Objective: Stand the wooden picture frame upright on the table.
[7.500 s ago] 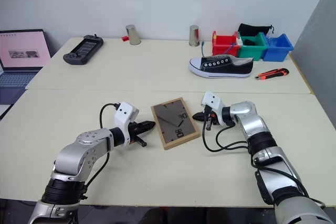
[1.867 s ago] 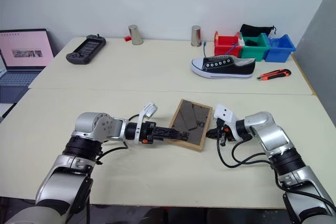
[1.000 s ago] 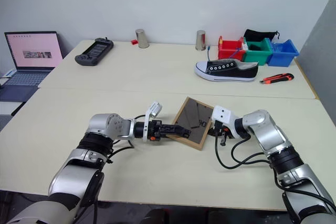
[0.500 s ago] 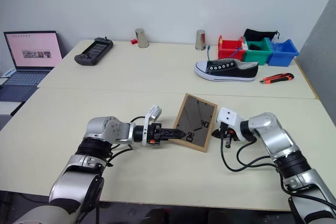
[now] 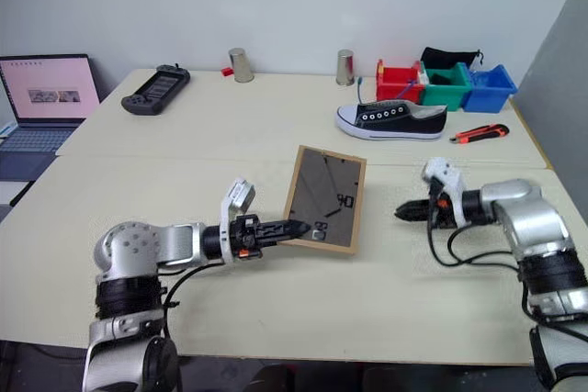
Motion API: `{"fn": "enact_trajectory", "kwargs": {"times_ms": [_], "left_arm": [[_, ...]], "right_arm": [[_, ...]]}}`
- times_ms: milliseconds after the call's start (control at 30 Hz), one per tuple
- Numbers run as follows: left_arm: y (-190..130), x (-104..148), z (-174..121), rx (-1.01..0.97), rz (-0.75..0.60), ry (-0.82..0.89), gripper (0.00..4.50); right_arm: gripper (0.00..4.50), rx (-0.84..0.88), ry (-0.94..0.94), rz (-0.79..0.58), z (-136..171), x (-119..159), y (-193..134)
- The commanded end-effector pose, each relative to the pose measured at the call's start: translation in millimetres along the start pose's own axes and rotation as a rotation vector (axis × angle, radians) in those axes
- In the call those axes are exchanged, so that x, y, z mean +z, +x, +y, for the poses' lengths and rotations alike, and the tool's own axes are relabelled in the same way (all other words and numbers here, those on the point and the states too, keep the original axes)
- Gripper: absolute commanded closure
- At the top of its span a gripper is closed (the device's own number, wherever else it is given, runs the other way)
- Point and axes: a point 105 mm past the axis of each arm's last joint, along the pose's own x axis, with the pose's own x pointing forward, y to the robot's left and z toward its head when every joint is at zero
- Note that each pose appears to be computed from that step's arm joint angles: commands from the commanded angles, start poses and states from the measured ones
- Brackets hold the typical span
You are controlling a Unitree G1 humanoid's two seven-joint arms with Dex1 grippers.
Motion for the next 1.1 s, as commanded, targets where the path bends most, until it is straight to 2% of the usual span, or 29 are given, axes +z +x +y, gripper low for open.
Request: {"fn": "enact_trajectory", "kwargs": {"times_ms": [33,200,233,500,667,1100], "left_arm": [[-7.9,3.4,-10.8,-0.017,-0.052,0.030,3.20],[-9.2,6.4,-10.4,0.004,-0.099,0.019,3.20],[-8.8,6.3,-10.0,0.007,-0.102,0.016,3.20],[-0.5,-0.8,-12.7,0.000,-0.087,0.014,3.20],[1.8,-0.6,-14.4,-0.005,-0.088,0.017,3.20],[7.6,-8.4,-18.2,-0.016,-0.064,0.030,3.20]], "right_arm": [[2.77,0.119,0.001,-0.068,15.4,36.5,-17.6],[1.54,0.162,-0.003,-0.156,22.4,75.7,-3.1],[1.42,0.168,-0.003,-0.166,24.1,80.7,3.2],[1.42,0.163,-0.014,-0.154,29.3,94.6,57.2],[1.42,0.149,-0.059,-0.089,30.6,89.1,81.3],[1.42,0.096,-0.095,-0.008,20.4,74.0,99.2]]}}
